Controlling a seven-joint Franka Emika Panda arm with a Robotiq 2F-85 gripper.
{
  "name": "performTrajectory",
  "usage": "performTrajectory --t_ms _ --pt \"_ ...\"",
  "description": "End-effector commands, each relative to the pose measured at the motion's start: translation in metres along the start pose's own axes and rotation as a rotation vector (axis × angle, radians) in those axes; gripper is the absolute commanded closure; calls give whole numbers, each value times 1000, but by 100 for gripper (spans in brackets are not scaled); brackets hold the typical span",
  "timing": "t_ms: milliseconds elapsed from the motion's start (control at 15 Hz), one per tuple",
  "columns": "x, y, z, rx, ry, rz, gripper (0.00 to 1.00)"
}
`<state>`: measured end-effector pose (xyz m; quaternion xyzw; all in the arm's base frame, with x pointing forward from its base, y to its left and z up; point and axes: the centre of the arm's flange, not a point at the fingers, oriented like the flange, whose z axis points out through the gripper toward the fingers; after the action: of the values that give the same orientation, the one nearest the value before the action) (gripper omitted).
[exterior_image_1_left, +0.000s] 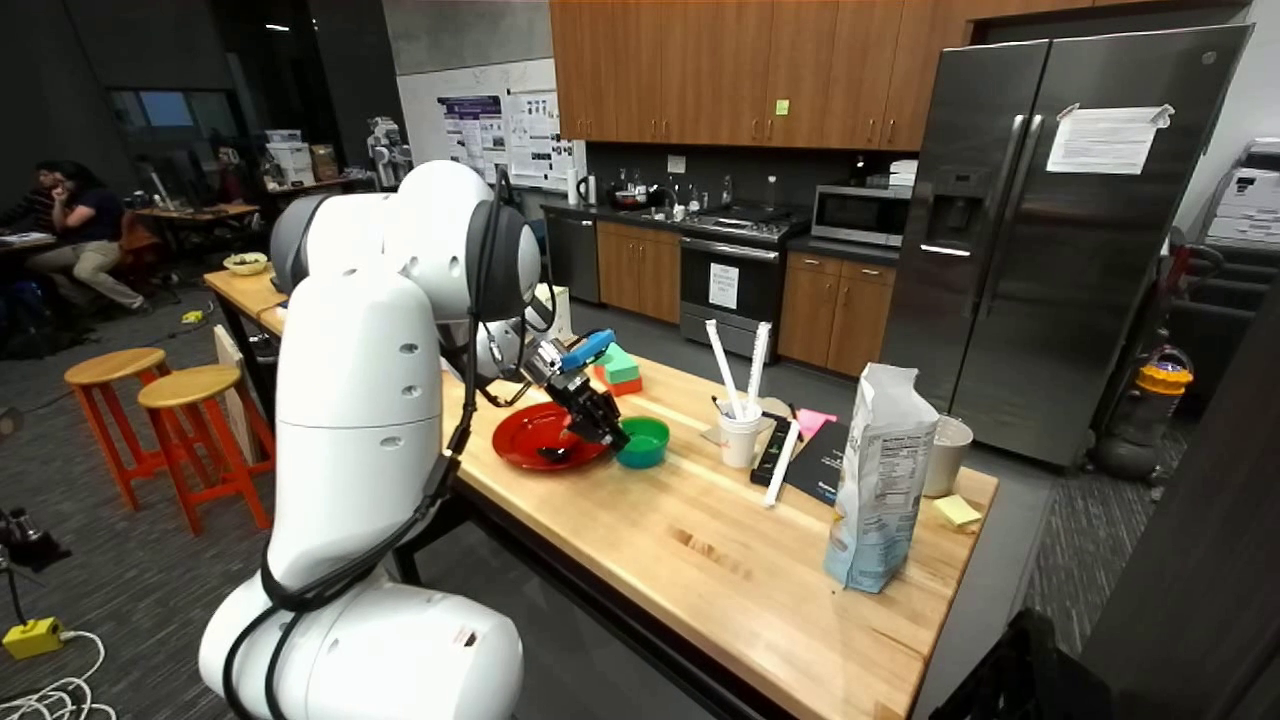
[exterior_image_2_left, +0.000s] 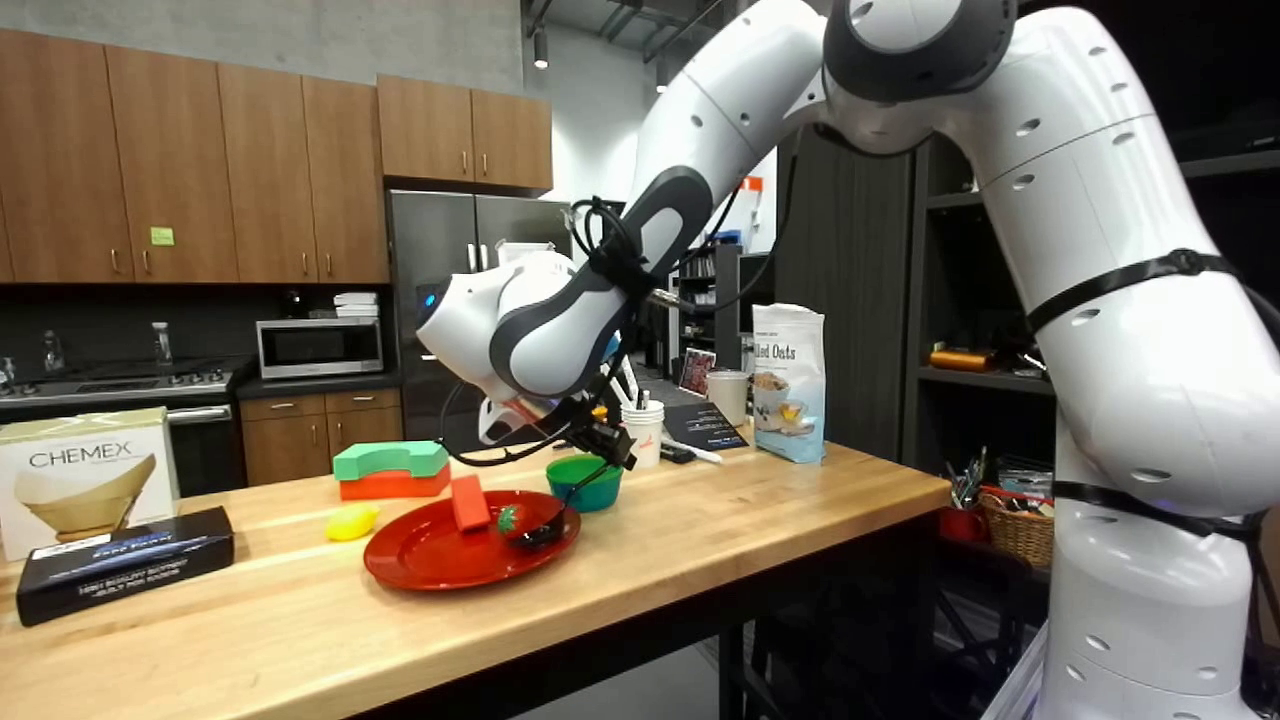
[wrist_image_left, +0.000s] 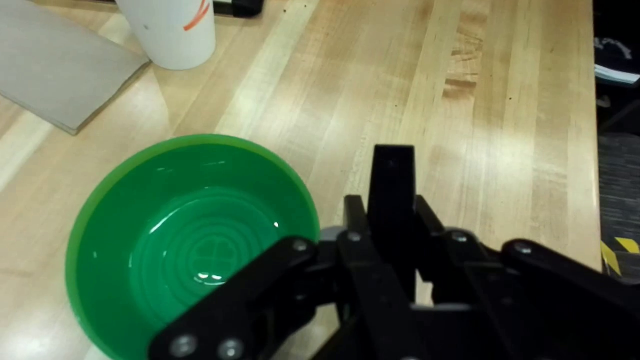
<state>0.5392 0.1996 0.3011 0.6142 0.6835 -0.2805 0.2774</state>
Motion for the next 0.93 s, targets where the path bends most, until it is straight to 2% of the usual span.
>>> performTrajectory --t_ms 0,267,533,733,867 --pt "2 16 11 0 -31 45 94" --pt "6 28 20 -37 -94 60 94" --pt "9 39 23 -120 -144 101 94" --pt "15 44 15 -203 -109 143 94" --pt "18 46 4 -250 -48 165 94"
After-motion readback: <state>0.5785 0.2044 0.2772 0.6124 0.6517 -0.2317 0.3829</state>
